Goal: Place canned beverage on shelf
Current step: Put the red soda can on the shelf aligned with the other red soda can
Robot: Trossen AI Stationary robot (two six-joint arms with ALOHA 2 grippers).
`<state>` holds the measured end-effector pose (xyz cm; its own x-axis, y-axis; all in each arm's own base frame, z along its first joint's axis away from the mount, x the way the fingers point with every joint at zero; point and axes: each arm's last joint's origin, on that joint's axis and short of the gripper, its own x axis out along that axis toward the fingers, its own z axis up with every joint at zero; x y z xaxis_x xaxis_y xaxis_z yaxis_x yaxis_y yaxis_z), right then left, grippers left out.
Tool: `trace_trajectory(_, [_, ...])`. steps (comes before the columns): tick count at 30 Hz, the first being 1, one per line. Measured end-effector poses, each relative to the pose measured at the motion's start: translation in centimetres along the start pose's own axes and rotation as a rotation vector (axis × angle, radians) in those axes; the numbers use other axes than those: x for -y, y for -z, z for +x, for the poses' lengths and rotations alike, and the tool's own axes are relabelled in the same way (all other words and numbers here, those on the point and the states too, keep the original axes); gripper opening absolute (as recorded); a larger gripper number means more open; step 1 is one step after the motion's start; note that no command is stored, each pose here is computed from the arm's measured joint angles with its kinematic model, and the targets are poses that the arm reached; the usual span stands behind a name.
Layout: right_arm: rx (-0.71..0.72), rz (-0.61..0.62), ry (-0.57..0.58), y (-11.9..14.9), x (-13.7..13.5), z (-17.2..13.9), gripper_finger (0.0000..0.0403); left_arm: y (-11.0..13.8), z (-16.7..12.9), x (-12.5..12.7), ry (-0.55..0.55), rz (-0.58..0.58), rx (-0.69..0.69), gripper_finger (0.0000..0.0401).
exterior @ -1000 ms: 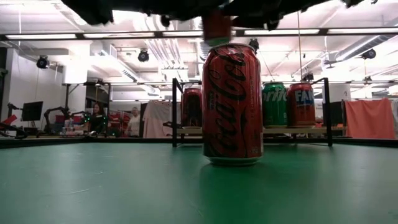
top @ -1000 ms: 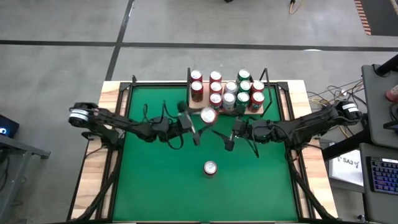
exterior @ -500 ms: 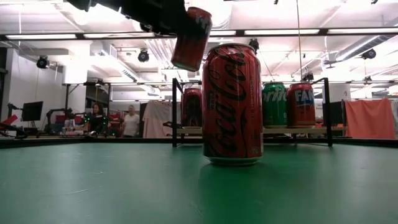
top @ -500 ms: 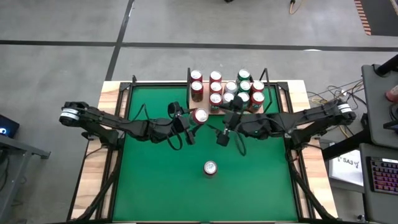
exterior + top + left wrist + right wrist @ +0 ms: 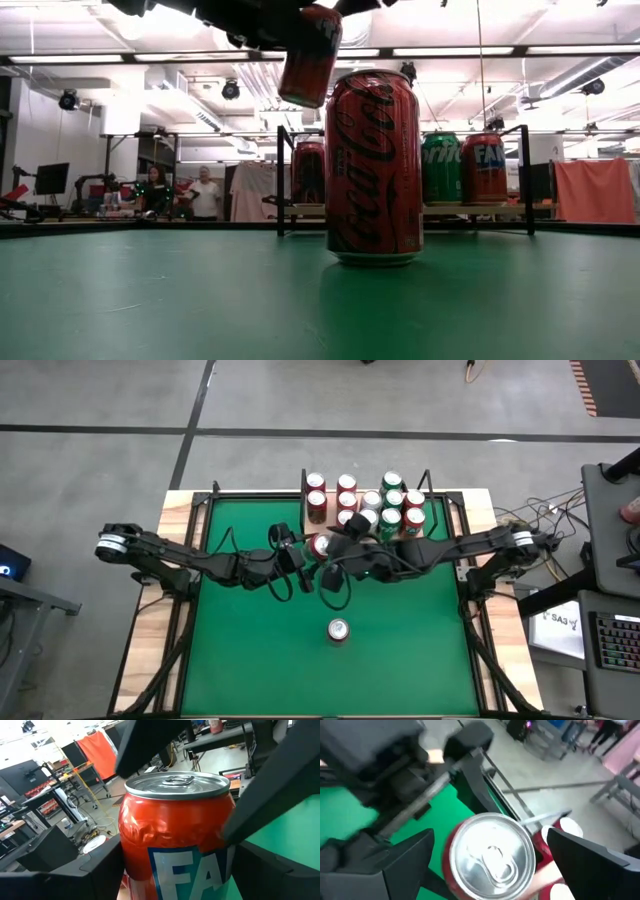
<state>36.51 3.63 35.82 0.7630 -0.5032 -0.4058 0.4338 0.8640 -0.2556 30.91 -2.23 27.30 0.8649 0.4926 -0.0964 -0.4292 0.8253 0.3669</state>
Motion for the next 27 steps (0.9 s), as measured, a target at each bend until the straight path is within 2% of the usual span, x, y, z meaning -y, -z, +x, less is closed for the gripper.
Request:
trace_trajectory(10, [-0.057, 0.032, 0.022, 0.4, 0.4, 1.4, 0.0373, -0.1, 0.0, -0.1, 0.0, -0.005, 0.006, 0.0286])
trace_trajectory(13, [-0.059, 0.033, 0.003, 0.4, 0.3, 1.5, 0.0342, -0.1, 0.0, -0.1, 0.001, -0.006, 0.008, 0.0288])
trace_trajectory(17, [-0.064, 0.034, -0.019, 0.4, 0.4, 1.6, 0.0282, -0.1, 0.0, 0.0, 0.004, -0.006, 0.009, 0.0289])
trace_trajectory(27, [-0.065, 0.044, -0.022, 0.4, 0.4, 1.5, 0.0279, -0.1, 0.0, 0.0, 0.025, -0.024, 0.014, 0.0289])
